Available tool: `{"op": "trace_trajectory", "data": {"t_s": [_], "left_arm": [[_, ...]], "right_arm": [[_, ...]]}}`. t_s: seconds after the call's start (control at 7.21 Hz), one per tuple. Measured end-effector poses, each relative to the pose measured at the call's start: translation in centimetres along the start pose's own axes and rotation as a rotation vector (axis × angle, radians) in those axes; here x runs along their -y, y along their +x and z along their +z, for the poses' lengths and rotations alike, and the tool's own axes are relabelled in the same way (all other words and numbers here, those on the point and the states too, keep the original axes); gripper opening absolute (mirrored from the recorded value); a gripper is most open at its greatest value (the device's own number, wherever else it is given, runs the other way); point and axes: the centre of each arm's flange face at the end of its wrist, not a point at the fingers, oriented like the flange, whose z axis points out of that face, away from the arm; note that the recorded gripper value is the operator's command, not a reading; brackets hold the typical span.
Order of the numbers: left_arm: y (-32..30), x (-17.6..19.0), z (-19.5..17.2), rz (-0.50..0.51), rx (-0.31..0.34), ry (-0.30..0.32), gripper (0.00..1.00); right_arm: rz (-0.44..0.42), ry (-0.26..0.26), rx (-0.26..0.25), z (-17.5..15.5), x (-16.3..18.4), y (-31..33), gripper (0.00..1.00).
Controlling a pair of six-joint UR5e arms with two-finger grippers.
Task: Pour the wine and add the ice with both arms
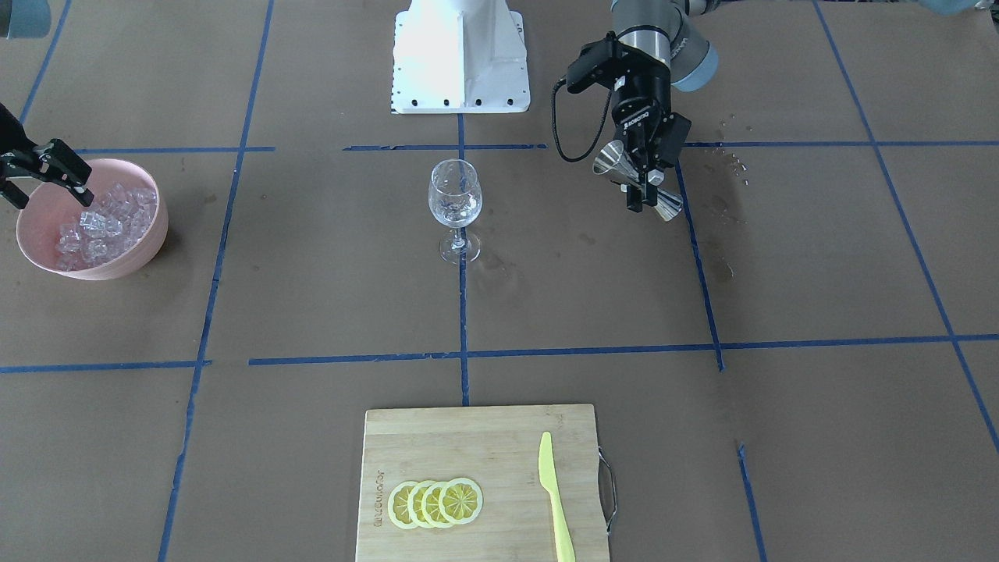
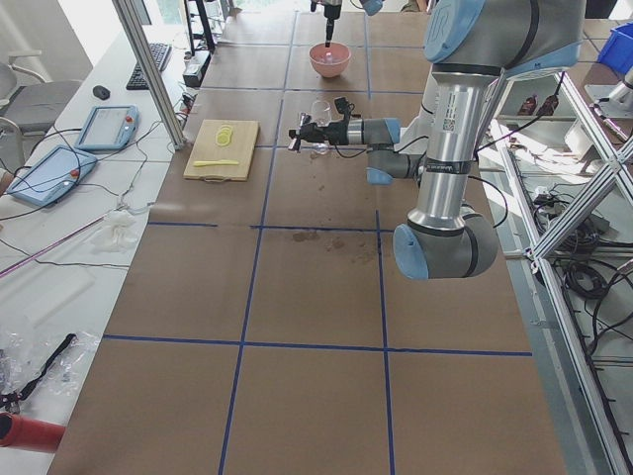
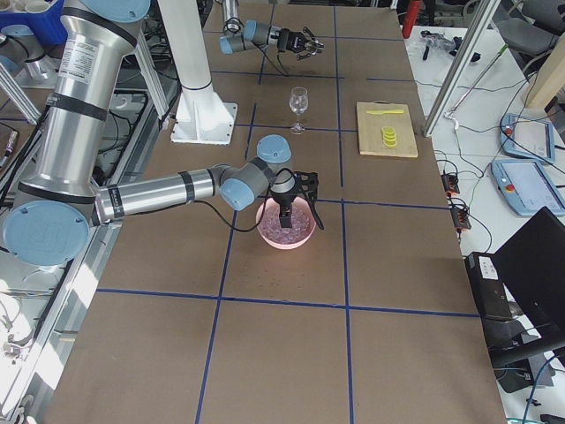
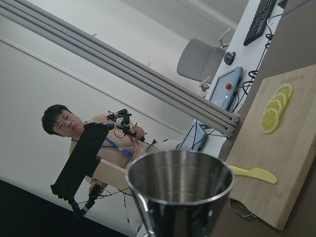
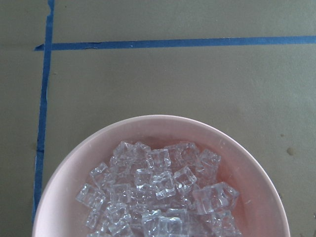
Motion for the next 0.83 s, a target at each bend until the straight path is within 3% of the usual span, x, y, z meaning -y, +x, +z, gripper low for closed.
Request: {"op": "trace_trajectory", "data": {"t_s": [0.28, 0.55, 0.83], "left_arm": [[-1.4, -2.7, -0.1, -0.084, 0.004, 0.0, 0.0], [-3.5, -5.9, 0.2, -0.135, -0.013, -0.001, 0.0], [-5.8, -9.0, 0.2, -0.152, -0.027, -0.001, 0.0]], "right_arm": [[0.02, -0.008, -0.023, 2.1, -0.8, -0.5, 0.99], [0.058, -0.013, -0.007, 4.8, -1.9, -0.5, 0.85], [0.069, -0.018, 0.0, 5.6, -2.2, -0.2, 0.82]]}}
